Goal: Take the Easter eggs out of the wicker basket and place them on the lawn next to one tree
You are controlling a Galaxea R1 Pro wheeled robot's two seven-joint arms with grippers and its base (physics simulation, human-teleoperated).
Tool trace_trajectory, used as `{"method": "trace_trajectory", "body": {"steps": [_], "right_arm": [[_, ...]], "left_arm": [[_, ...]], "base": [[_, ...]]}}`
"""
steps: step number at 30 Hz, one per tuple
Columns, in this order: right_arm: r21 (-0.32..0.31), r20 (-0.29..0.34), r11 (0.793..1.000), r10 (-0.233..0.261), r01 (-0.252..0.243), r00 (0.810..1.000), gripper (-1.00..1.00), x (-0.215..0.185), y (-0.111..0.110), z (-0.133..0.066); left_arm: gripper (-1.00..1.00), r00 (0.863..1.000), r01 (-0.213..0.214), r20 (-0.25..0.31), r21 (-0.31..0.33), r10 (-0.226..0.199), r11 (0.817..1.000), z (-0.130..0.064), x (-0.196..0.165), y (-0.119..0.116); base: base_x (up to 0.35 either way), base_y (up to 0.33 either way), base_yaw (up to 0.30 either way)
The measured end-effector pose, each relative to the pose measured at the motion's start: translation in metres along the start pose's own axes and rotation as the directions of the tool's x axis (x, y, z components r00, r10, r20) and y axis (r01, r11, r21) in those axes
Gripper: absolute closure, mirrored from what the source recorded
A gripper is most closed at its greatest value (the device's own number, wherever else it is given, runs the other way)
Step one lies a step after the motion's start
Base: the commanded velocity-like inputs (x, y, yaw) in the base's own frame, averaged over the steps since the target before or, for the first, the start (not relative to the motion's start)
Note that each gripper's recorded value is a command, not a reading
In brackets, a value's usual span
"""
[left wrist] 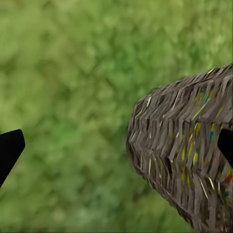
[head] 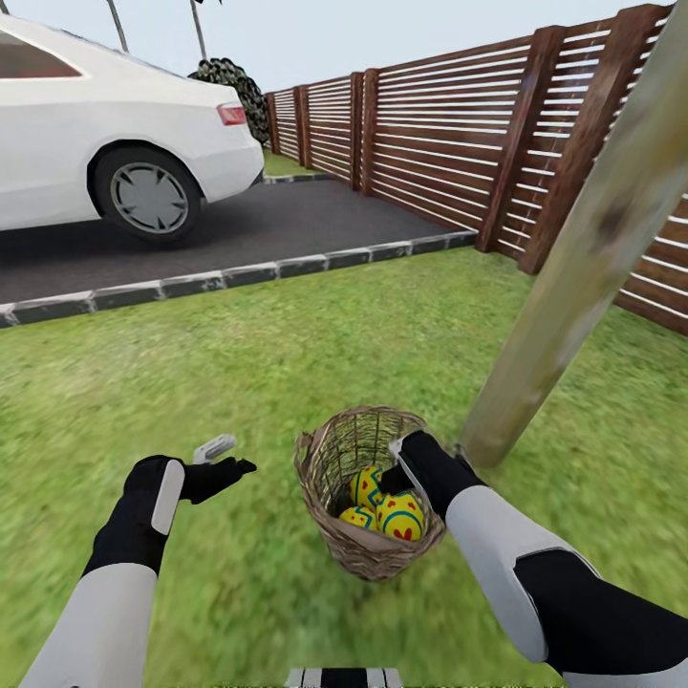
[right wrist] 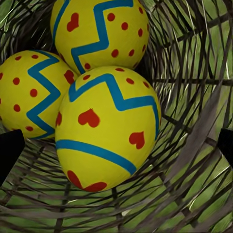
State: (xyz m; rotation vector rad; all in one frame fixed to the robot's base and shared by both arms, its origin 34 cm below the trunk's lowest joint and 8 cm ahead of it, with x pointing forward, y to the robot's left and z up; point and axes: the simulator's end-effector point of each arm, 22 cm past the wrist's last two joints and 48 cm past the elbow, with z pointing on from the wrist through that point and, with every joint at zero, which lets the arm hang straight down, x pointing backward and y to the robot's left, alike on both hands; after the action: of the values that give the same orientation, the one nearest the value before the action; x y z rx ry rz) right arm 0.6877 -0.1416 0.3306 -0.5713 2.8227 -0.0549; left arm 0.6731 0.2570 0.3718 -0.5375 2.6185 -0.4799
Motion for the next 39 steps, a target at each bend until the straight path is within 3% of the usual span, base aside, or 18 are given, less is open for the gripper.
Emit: {"method": "trace_trajectory", "body": {"steps": [34,39], "right_arm": [[-0.032,-0.088,0.999,0.007,-0.010,0.996,-1.00,0.033,0.011,0.071],[-0.031,-0.085,0.999,0.009,-0.012,0.996,-1.00,0.032,0.009,0.072]], "left_arm": [[-1.00,0.992,0.030,-0.118,-0.064,-0.037,0.997,0.060,0.048,0.043],[-1.00,0.992,0.031,-0.122,-0.066,-0.039,0.997,0.062,0.049,0.043]], "base": [[0.000,0.000,0.000],[0.000,0.000,0.000]]}}
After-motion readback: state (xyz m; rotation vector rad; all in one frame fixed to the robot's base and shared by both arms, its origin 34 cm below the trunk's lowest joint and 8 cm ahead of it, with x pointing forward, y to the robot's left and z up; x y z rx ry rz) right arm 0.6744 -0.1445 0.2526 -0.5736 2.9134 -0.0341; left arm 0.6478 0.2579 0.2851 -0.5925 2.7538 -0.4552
